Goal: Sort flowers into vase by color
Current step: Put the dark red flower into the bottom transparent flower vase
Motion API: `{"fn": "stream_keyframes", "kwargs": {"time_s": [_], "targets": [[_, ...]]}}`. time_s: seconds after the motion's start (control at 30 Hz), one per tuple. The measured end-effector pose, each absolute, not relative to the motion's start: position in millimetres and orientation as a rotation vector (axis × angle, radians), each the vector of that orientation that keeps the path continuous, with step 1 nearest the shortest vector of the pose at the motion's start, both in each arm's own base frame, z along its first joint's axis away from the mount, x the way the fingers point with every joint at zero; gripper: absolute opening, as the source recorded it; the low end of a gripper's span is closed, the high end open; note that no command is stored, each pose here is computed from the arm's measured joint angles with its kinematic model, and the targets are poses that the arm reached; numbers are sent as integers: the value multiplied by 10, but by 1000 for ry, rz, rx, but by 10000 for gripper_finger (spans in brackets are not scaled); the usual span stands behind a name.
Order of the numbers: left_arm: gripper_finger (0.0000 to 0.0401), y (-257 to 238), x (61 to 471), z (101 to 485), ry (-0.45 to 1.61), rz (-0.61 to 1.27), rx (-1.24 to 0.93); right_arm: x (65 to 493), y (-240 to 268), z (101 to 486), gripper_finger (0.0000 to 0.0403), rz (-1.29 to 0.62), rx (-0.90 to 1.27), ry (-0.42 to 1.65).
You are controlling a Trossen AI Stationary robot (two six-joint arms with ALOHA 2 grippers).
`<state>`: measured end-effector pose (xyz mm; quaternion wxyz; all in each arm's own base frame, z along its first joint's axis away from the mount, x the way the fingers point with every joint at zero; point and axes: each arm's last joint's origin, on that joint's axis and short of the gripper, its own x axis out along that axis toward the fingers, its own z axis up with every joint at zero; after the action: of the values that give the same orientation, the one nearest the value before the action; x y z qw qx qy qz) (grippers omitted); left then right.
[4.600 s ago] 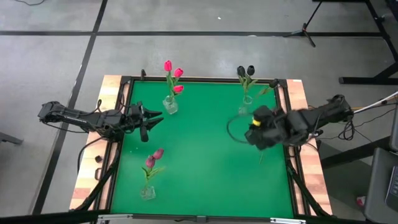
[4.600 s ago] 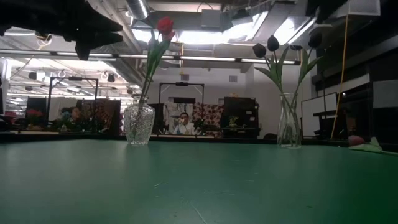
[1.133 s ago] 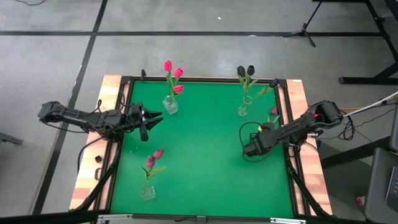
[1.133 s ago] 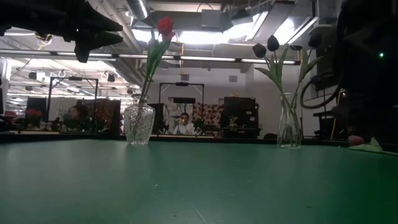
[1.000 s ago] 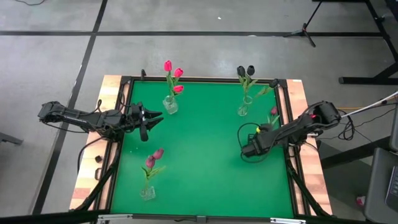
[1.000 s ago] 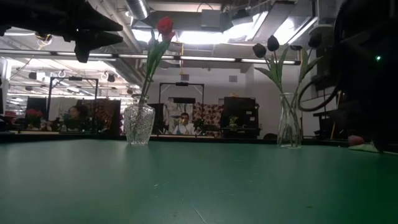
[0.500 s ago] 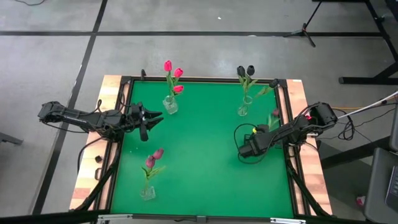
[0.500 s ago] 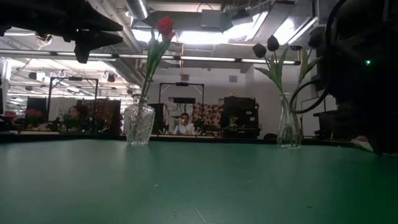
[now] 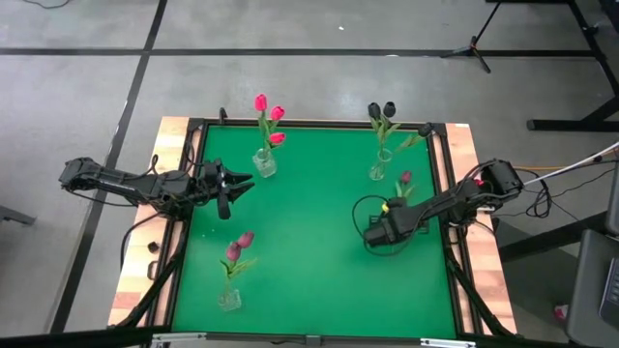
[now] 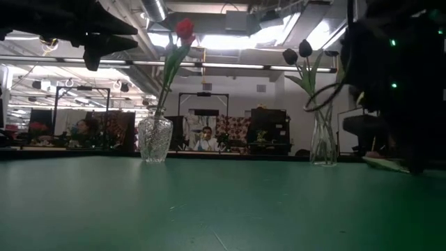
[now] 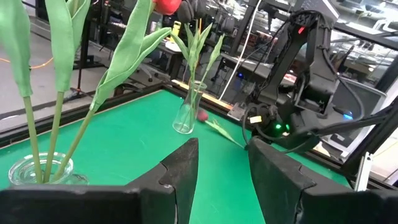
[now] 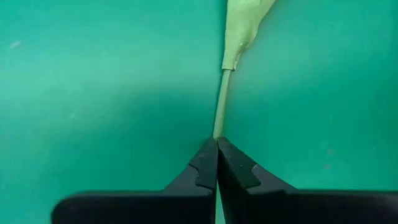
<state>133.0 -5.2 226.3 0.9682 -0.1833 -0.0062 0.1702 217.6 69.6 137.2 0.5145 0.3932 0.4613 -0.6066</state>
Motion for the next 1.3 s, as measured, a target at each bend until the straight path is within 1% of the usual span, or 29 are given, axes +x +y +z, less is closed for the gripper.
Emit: {"fn": "stream_keyframes", "kwargs": {"time_s": [0.2, 0.33, 0.53, 0.77, 0.93, 1.0, 1.1, 1.3], "targets": [[137, -54, 1331, 2262, -12, 338, -382, 2279, 857, 1518, 2, -1355, 944, 1123], [137, -59, 1332, 2261, -14, 321, -418, 2343, 1057, 1596, 1, -1234, 971, 1102], [137, -63, 1333, 2262, -19, 308, -466, 2503, 1327, 1748, 1, -1011, 964, 881], [137, -63, 1333, 2263, -31, 307, -549, 2665, 1377, 1902, 1, -882, 889, 742], [137, -68, 1335, 2262, -27, 292, -554, 2697, 1346, 1912, 5, -846, 854, 798], [137, -68, 1335, 2261, -26, 291, -553, 2698, 1354, 1909, 18, -811, 825, 839], [137, -68, 1335, 2261, -25, 292, -549, 2700, 1355, 1911, 54, -800, 806, 842], [137, -67, 1333, 2244, -5, 298, -540, 2749, 1275, 1861, 157, -828, 744, 832]]}}
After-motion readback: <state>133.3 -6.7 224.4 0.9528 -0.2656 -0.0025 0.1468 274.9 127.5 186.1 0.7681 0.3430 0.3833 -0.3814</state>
